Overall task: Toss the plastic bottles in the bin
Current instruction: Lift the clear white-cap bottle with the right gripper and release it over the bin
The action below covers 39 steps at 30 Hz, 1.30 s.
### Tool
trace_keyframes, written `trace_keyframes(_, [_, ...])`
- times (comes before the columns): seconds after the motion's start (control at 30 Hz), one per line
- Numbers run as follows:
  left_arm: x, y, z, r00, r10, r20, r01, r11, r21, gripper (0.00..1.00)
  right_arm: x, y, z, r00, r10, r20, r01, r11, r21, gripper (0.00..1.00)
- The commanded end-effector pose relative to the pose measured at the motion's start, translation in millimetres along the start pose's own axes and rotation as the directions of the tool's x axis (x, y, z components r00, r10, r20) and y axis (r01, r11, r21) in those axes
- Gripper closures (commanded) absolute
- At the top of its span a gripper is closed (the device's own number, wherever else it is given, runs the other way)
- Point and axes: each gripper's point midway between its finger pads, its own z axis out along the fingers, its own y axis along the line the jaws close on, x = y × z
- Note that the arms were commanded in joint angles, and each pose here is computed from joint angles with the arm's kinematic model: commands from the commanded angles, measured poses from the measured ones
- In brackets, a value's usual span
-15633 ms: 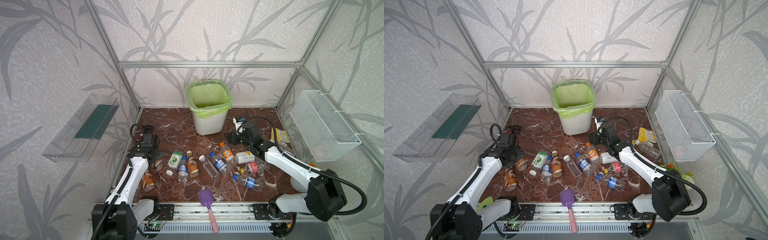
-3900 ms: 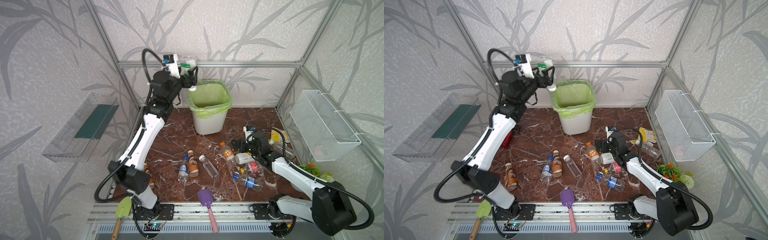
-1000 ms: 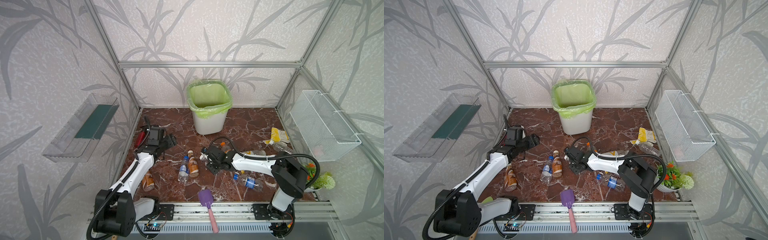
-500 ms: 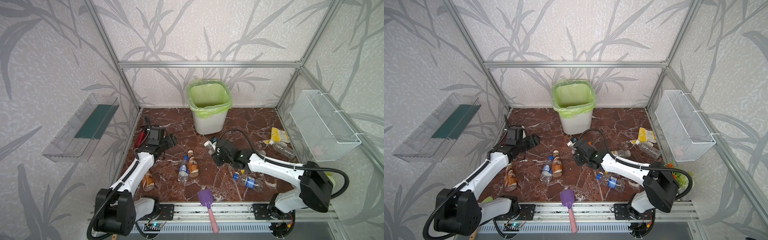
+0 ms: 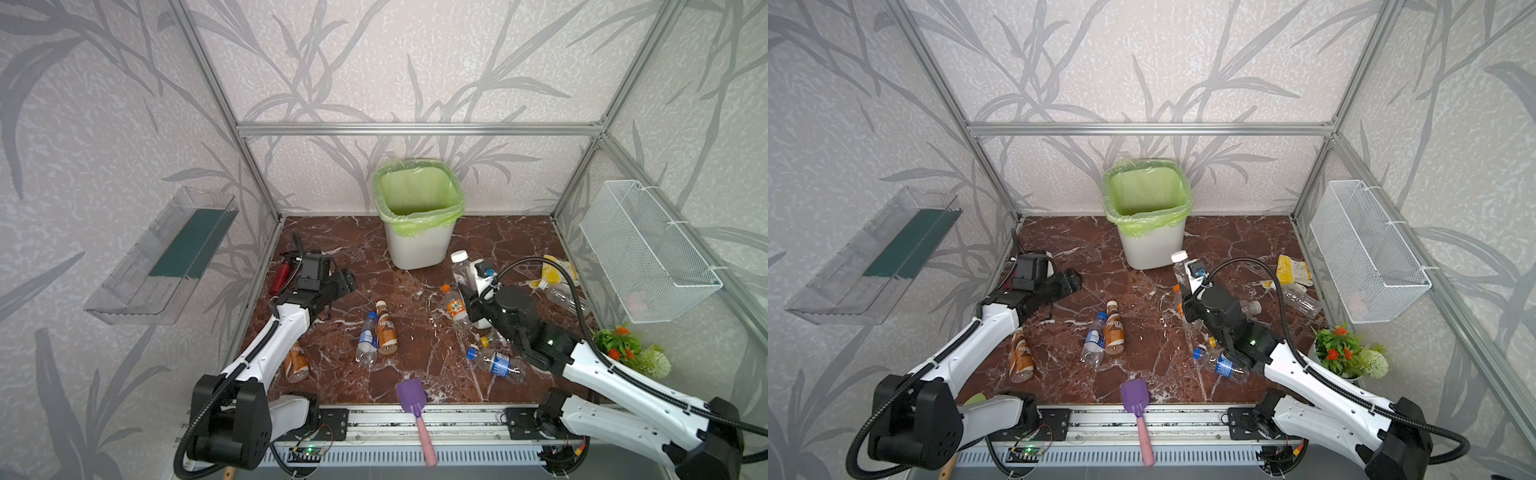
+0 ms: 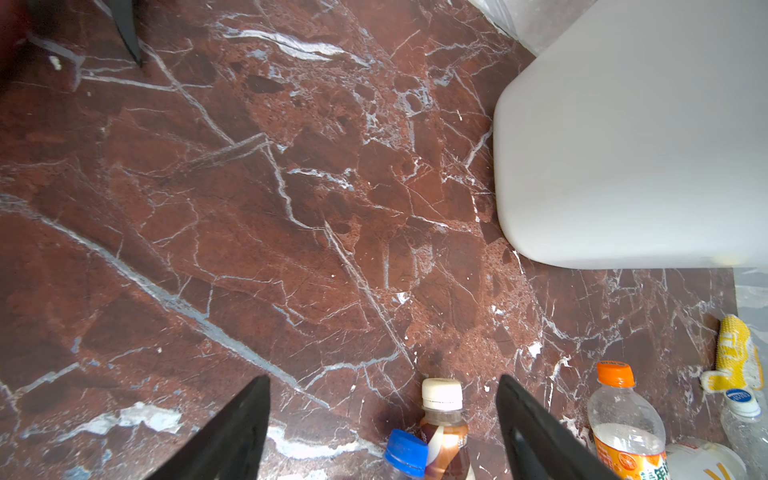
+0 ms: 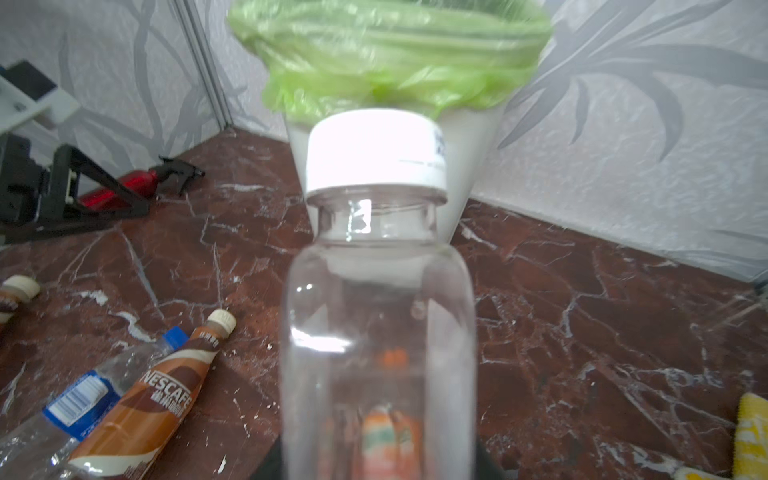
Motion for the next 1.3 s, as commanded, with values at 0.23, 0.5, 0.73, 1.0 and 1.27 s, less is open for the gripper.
trace_keyframes(0.23, [4, -12, 3, 0.994, 0.111, -0.005, -0.111, 0.994, -0.007, 0.16, -81, -39, -40, 0.941, -0.084, 0.327, 0.035, 0.988, 0.151, 0.59])
trace_keyframes(0.5, [11, -18, -5, 0.985, 0.169, 0.02, -0.169, 0.986, -0.008, 0.16, -118, -37, -56, 0.892, -0.096, 0.442, 0.047, 0.992, 0.12, 0.59])
trace_keyframes(0.73, [4, -27, -5, 0.982, 0.185, 0.031, -0.186, 0.983, 0.009, 0.16, -195, -23, 1, 0.893, 0.014, 0.449, 0.029, 0.996, -0.089, 0.58])
trace_keyframes(1.0, [2, -23, -16, 0.983, 0.174, 0.057, -0.174, 0.985, -0.006, 0.14, -240, 0, 146, 1.0, 0.023, -0.006, -0.024, 0.943, -0.332, 0.18])
trace_keyframes(1.27, [3, -21, -18, 0.983, 0.173, 0.056, -0.172, 0.985, -0.016, 0.08, -240, -37, 98, 0.977, 0.117, 0.178, -0.076, 0.973, -0.22, 0.01])
